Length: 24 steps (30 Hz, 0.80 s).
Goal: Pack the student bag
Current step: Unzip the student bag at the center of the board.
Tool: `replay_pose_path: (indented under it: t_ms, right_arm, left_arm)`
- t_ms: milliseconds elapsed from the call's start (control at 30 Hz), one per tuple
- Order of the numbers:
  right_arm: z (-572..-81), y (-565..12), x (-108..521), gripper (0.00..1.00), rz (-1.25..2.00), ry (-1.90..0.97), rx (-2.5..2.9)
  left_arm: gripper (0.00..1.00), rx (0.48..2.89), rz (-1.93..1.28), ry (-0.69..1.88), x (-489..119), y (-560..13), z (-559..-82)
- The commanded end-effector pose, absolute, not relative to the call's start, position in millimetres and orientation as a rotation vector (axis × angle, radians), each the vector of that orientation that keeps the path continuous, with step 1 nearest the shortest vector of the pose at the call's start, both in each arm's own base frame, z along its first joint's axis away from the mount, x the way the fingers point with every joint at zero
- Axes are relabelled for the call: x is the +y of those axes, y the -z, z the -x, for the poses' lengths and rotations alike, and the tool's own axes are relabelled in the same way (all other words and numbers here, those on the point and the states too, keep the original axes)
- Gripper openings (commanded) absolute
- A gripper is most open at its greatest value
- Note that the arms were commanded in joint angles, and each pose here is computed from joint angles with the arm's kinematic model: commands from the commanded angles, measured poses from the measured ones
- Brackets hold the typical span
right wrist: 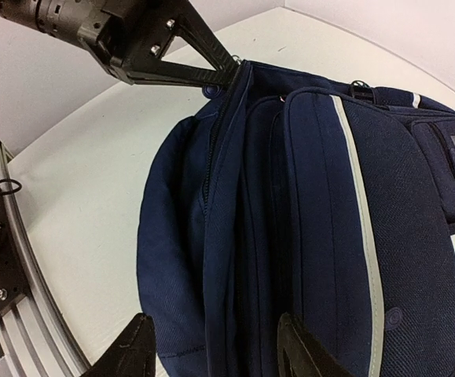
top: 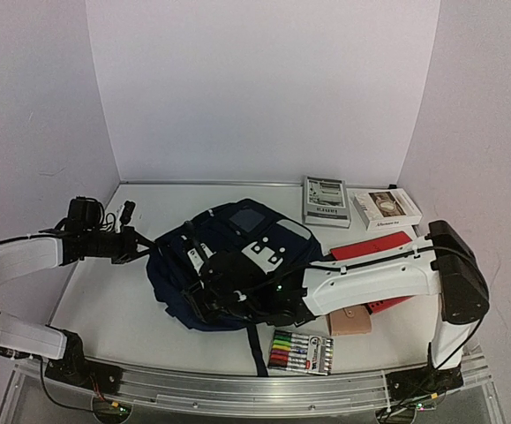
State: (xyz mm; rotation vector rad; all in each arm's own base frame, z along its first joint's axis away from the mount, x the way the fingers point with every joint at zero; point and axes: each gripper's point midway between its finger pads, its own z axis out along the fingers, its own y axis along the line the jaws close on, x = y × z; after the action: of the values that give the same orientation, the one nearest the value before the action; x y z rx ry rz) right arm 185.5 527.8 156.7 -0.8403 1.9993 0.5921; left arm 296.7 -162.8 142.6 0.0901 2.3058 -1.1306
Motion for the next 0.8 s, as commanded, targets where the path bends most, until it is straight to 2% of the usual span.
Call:
replay_pose_path:
  t_ms: [0, 167, 400, 500, 633, 733, 767]
  right_arm:
    - [-192.6, -175.6, 544.1, 0.55, 0.813, -0.598, 1.957]
    - [-204.8, -159.4, 547.2, 0.57, 0.779, -0.502, 1.981]
    - [-217.7, -145.0, 548.6, 0.49, 0.75, -0.393, 1.992]
    - [-219.3, -142.8, 548.2, 0.38, 0.75, -0.376, 1.991]
    - [-219.0, -151.4, 546.6, 0.11, 0.746, -0.383, 1.98]
    - [-217.3, -167.6, 539.8, 0.01, 0.742, -0.396, 1.964]
    - [-216.0, -174.3, 537.4, 0.0, 0.744, -0.403, 1.957]
  left_arm:
    - [0.0, 2.186, -0.148, 1.134, -166.3, -172.9, -298.6]
    - [0.0, 2.175, -0.151, 1.13, -166.5, -177.3, -297.1]
    - [0.0, 2.177, -0.157, 1.12, -166.0, -180.6, -296.6]
    - [0.0, 2.177, -0.154, 1.11, -165.1, -181.7, -296.1]
    - [0.0, 2.194, -0.128, 1.073, -160.7, -178.8, -298.4]
    - [0.0, 2.25, -0.047, 0.97, -148.1, -167.2, -305.8]
    - [0.0, 2.271, -0.017, 0.926, -142.6, -162.3, -308.7]
